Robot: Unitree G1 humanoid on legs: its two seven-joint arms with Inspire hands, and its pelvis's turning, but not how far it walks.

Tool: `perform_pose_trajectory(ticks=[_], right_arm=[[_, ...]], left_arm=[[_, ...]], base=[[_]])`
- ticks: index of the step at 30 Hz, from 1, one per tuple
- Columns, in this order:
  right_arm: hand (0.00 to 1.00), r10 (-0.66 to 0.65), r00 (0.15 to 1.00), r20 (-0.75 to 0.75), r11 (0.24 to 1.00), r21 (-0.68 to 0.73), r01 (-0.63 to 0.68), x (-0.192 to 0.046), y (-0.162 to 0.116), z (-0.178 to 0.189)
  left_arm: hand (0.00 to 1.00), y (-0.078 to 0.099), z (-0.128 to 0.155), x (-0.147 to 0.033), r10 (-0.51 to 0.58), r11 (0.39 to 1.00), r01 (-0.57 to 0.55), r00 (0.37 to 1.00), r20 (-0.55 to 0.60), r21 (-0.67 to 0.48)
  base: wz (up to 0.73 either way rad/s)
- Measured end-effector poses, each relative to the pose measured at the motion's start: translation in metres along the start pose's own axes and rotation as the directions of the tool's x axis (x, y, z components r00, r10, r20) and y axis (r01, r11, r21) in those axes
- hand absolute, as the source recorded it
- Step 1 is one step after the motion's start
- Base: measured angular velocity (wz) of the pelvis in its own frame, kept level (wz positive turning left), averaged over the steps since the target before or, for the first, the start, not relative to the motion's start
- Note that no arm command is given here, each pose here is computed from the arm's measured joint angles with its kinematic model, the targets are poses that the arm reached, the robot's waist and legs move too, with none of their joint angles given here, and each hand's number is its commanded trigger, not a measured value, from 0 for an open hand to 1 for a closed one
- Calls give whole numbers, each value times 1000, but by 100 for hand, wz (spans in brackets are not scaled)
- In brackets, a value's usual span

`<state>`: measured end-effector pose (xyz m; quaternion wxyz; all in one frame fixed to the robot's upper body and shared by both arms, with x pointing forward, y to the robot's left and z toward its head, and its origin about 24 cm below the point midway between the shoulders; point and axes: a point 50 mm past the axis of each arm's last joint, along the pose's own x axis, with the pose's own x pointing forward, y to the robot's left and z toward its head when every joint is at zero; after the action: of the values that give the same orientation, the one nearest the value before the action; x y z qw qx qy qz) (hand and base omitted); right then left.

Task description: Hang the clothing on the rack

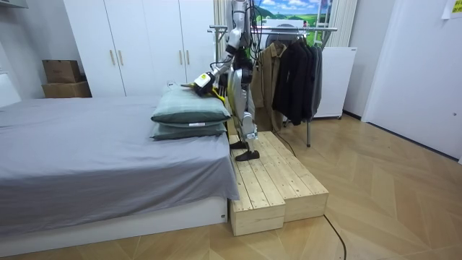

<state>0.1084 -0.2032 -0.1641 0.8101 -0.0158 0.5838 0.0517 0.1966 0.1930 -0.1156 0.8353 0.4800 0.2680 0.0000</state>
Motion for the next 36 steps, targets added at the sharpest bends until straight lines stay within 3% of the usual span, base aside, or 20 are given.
perform_pose_trajectory(ticks=[10,19,36], right_arm=[[0,-21,1000,-5,999,27,21,-3,-7,-10],[0,-51,999,-10,997,56,51,-5,-14,-15],[0,-63,998,-13,994,87,64,-6,-15,-18]], left_arm=[[100,11,12,-4,65,998,-64,992,107,-11],[100,44,45,-3,233,972,-224,932,278,-63],[100,57,51,-3,283,959,-275,904,322,-71]], base=[[0],[0],[0]])
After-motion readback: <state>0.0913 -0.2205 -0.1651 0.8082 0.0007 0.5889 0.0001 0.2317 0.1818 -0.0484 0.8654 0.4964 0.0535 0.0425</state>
